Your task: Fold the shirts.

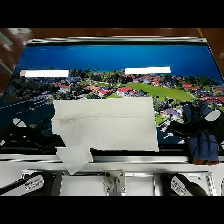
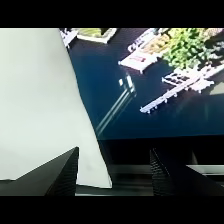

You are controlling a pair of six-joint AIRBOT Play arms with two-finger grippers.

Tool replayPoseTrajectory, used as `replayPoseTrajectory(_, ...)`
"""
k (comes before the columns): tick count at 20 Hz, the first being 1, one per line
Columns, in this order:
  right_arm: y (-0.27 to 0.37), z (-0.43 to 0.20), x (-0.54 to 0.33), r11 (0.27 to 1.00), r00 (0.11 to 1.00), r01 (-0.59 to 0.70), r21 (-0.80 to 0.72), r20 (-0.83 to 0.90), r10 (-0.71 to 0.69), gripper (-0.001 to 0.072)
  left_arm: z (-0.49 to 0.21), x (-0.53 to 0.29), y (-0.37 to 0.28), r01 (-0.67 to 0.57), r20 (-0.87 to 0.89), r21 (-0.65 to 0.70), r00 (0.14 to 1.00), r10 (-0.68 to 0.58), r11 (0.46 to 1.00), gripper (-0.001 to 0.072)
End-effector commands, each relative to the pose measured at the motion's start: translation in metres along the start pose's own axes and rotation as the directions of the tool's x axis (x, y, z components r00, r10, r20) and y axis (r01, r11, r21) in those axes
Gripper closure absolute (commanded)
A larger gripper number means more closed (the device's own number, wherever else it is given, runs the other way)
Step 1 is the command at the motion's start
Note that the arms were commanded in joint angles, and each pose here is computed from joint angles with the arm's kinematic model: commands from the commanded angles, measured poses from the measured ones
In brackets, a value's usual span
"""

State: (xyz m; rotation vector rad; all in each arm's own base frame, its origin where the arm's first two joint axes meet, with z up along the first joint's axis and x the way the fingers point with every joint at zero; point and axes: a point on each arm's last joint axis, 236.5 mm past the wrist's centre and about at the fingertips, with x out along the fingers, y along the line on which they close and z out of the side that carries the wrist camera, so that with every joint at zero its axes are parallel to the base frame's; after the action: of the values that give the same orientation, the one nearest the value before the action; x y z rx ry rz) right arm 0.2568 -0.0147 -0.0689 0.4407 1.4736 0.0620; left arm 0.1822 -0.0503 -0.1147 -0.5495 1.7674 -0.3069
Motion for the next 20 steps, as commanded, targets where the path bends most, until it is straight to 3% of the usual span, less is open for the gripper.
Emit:
replayPoseTrajectory(1,0.001,-0.004,0.000,1.000,1.000,-0.005,0.001,-0.018,0.005,0.0165,-0.015,-0.014,0.013,-0.077,-0.084,0.054,0.993,0.081,0.996,0.0004)
replayPoseTrajectory(5,0.001,-0.004,0.000,1.000,1.000,-0.004,0.000,-0.014,0.004,0.0165,-0.012,-0.041,0.030,-0.107,-0.016,0.006,0.994,0.107,0.994,0.0004)
replayPoseTrajectory(8,0.001,-0.002,0.000,1.000,1.000,-0.003,0.001,-0.010,0.003,0.0165,-0.028,-0.026,0.028,-0.072,-0.067,-0.010,0.995,0.071,0.997,0.0004)
replayPoseTrajectory(12,0.001,-0.002,0.000,1.000,1.000,-0.003,0.001,-0.009,0.003,0.0165,-0.010,-0.001,0.009,0.042,0.048,-0.038,0.998,-0.040,0.998,0.0007)
replayPoseTrajectory(14,0.001,-0.002,0.000,1.000,1.000,-0.003,0.001,-0.007,0.003,0.0165,0.001,0.001,0.001,0.079,0.098,-0.046,0.992,-0.074,0.996,0.0064)
replayPoseTrajectory(16,0.001,-0.002,0.000,1.000,1.000,-0.003,0.001,-0.007,0.003,0.0165,0.000,0.005,-0.001,0.067,0.092,-0.031,0.994,-0.064,0.997,0.0065)
replayPoseTrajectory(17,0.000,-0.001,0.000,1.000,1.000,-0.002,0.001,-0.005,0.002,0.0165,-0.002,0.009,-0.001,0.062,0.084,-0.025,0.995,-0.059,0.998,0.0136)
replayPoseTrajectory(20,0.000,-0.001,0.000,1.000,1.000,-0.002,0.002,-0.002,0.002,0.0164,-0.008,0.016,-0.002,0.066,0.053,-0.027,0.997,-0.064,0.997,0.0551)
